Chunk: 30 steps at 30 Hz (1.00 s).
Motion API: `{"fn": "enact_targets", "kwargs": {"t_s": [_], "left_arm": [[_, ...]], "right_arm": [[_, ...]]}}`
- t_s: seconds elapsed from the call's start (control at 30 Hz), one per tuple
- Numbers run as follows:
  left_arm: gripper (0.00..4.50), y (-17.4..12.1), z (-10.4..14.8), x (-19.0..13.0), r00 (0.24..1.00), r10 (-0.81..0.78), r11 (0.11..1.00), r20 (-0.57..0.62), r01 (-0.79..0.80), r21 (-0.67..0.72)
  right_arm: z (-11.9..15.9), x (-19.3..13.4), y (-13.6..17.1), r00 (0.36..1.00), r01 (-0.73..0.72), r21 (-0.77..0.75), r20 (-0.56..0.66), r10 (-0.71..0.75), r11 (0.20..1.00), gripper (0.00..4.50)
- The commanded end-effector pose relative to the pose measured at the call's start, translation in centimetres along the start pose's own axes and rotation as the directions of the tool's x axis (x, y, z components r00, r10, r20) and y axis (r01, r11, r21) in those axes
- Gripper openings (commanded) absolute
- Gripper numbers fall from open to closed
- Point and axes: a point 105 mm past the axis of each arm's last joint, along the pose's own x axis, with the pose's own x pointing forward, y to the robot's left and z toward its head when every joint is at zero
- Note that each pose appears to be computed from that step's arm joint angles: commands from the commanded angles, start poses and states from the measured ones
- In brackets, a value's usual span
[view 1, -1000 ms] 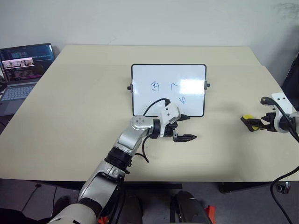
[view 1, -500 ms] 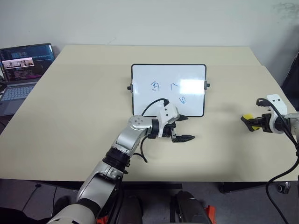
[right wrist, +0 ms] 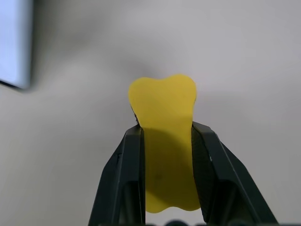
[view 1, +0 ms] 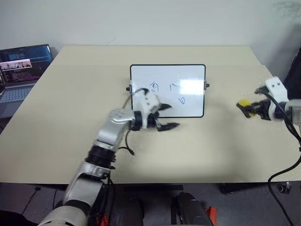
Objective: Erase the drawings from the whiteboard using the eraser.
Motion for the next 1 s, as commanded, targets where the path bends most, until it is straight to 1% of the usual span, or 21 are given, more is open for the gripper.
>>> {"fn": "enact_targets", "kwargs": {"t_s": [0.03,0.17,0.23,0.3,0.37,0.4,0.47,0.57,0.63,0.8,0.9,1.0], "left_arm": [[4.50,2.8,1.1,-4.3,0.988,0.151,0.988,0.016,-0.151,0.026],[4.50,4.8,1.4,-8.3,0.961,0.274,0.961,0.043,-0.275,0.023],[4.50,6.0,0.7,-10.0,0.934,0.357,0.933,0.001,-0.357,0.050],[4.50,6.8,0.4,-11.0,0.905,0.425,0.903,-0.002,-0.424,0.068],[4.50,7.1,0.0,-11.1,0.890,0.455,0.888,-0.010,-0.453,0.082],[4.50,7.0,-0.4,-10.9,0.890,0.455,0.887,-0.028,-0.451,0.097],[4.50,6.8,-1.2,-10.5,0.891,0.450,0.890,-0.063,-0.440,0.120],[4.50,6.5,-1.6,-9.7,0.892,0.446,0.892,-0.067,-0.437,0.117],[4.50,6.3,-1.4,-9.4,0.897,0.438,0.895,-0.057,-0.430,0.115],[4.50,6.3,-1.1,-9.3,0.897,0.439,0.895,-0.050,-0.431,0.115],[4.50,6.2,-1.1,-9.6,0.897,0.438,0.895,-0.056,-0.430,0.115],[4.50,6.1,-1.0,-9.8,0.897,0.439,0.895,-0.056,-0.431,0.114]], "right_arm": [[4.9,-1.0,3.2,0.993,-0.021,-0.158,0.114,0.039,0.987,0.99],[9.3,-0.7,6.5,0.967,-0.051,-0.207,0.233,0.100,0.977,0.99],[12.1,-0.2,9.4,0.937,-0.077,-0.277,0.309,0.165,0.958,0.99],[14.3,0.9,12.7,0.902,-0.104,-0.316,0.368,0.223,0.943,0.99],[15.5,2.2,15.2,0.882,-0.136,-0.321,0.391,0.262,0.937,0.99],[15.8,2.9,16.1,0.881,-0.129,-0.343,0.391,0.266,0.930,0.99],[16.5,4.5,17.8,0.887,-0.077,-0.402,0.391,0.247,0.912,0.99],[17.9,7.3,21.8,0.889,-0.045,-0.447,0.390,0.240,0.893,0.99],[17.9,8.7,22.5,0.898,-0.007,-0.483,0.383,0.218,0.876,0.99],[17.5,10.4,21.8,0.911,0.028,-0.498,0.369,0.183,0.867,0.99],[16.7,11.6,20.6,0.930,0.051,-0.466,0.345,0.128,0.883,0.99],[16.5,12.1,19.7,0.937,0.075,-0.459,0.336,0.095,0.885,0.99]]}}
